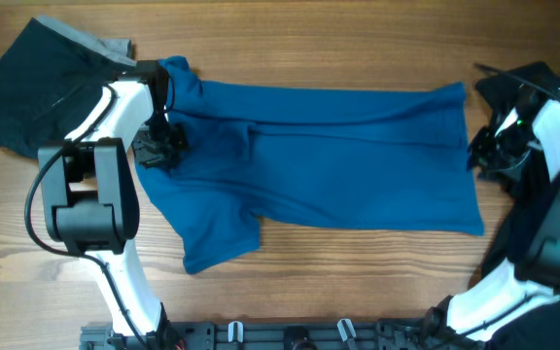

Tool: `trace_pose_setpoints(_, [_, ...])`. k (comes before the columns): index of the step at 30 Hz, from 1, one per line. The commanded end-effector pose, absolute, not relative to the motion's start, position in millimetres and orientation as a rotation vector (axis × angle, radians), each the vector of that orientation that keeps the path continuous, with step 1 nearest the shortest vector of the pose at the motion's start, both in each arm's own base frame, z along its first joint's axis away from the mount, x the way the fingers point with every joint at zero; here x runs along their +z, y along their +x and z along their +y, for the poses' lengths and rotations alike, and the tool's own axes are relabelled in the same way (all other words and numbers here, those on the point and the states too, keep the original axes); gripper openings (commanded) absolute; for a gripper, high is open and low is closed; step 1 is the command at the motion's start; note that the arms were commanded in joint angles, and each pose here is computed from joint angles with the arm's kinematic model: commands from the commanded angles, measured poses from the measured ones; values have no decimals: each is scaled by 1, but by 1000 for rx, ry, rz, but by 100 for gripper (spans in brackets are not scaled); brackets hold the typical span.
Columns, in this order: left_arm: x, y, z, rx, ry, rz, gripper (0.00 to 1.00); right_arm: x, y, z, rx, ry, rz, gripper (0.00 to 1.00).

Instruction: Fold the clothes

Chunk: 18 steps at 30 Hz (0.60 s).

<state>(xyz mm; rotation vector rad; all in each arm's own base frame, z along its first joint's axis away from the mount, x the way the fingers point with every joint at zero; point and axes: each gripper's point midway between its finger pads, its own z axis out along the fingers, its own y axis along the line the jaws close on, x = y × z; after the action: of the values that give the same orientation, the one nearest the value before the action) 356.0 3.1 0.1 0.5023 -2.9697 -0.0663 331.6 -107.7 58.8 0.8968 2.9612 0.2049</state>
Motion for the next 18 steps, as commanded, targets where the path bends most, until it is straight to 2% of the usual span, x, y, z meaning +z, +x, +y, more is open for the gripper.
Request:
trace_pose_setpoints(1, [54,412,-7,123,547,-3191,36,120,381,-79,475,575,2703,43])
trace_pose_setpoints(2, [61,425,-12,193,548,-3242,46,124,390,-74,498,537,2668,45])
trace_pose_setpoints(3, [64,433,-15,235,547,-3271,51,123,396,-70,501,509,2660,45])
trace_pose_setpoints(11, [64,485,-41,446,434,-3449,48,83,436,-62,430,412,2652,46])
trace_pose_setpoints(18, [30,479,-56,421,355,-3387,54,66,435,-61,440,427,2687,45])
